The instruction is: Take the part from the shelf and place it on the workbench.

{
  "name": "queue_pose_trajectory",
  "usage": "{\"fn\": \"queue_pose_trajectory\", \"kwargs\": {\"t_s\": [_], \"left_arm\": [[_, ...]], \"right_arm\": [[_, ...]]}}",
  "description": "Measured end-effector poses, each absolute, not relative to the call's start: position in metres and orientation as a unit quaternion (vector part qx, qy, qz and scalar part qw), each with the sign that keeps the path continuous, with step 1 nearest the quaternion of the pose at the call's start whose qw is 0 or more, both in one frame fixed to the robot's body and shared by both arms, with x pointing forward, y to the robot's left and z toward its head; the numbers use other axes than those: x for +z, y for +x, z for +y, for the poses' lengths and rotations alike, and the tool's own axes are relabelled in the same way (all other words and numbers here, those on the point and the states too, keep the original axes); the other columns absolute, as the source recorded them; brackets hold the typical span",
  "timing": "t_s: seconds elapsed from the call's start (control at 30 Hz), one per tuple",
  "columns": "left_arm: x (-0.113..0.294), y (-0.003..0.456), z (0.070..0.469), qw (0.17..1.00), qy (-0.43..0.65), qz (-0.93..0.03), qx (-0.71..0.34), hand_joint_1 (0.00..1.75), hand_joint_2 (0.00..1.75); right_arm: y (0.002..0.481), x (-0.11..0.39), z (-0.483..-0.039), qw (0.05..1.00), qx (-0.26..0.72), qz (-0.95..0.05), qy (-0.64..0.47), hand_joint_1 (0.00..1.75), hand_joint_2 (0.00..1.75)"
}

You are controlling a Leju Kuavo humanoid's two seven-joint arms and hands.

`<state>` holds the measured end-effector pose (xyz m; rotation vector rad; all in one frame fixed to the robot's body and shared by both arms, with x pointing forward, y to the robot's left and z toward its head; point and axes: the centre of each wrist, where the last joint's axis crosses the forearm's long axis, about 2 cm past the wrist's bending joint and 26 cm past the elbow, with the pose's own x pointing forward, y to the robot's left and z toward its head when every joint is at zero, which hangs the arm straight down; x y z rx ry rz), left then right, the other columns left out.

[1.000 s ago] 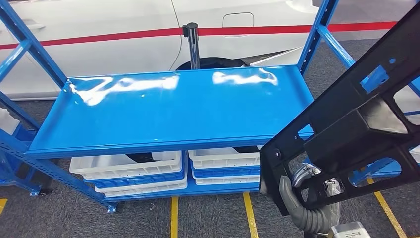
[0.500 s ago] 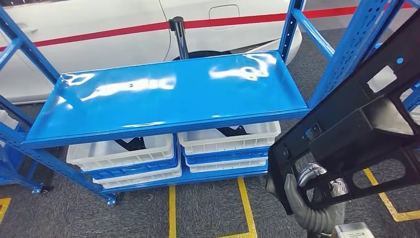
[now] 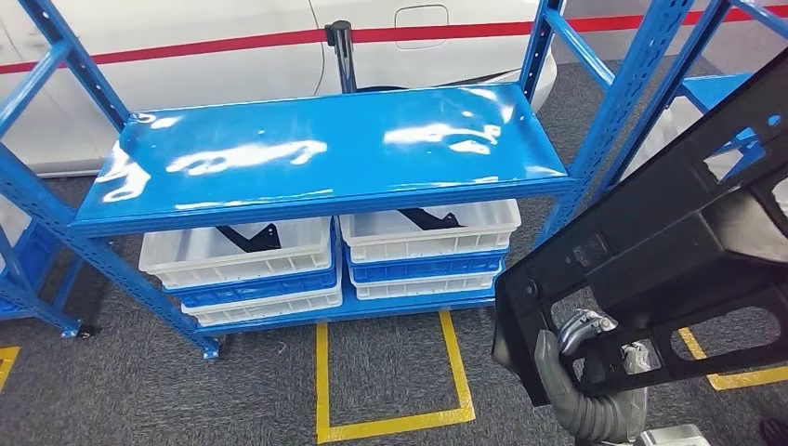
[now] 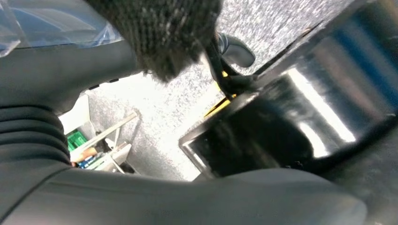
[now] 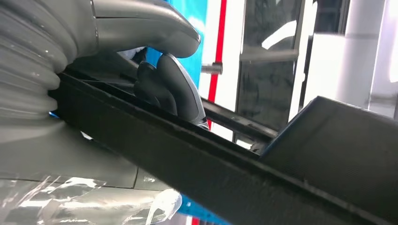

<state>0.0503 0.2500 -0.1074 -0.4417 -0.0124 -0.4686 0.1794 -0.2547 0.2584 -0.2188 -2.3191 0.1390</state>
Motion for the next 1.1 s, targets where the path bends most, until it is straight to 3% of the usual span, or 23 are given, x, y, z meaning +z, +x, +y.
{"fn": "queue_pose_trajectory", "kwargs": {"t_s": [1.1], "left_arm": [[-0.1071,0.0505,0.2487,0.945,-0.226,0.000,-0.236,0.00,1.75]], "right_arm": [[0.1767,0.2572,-0.2580,0.395,0.061,-0.911,-0.101,1.75,1.75]]}}
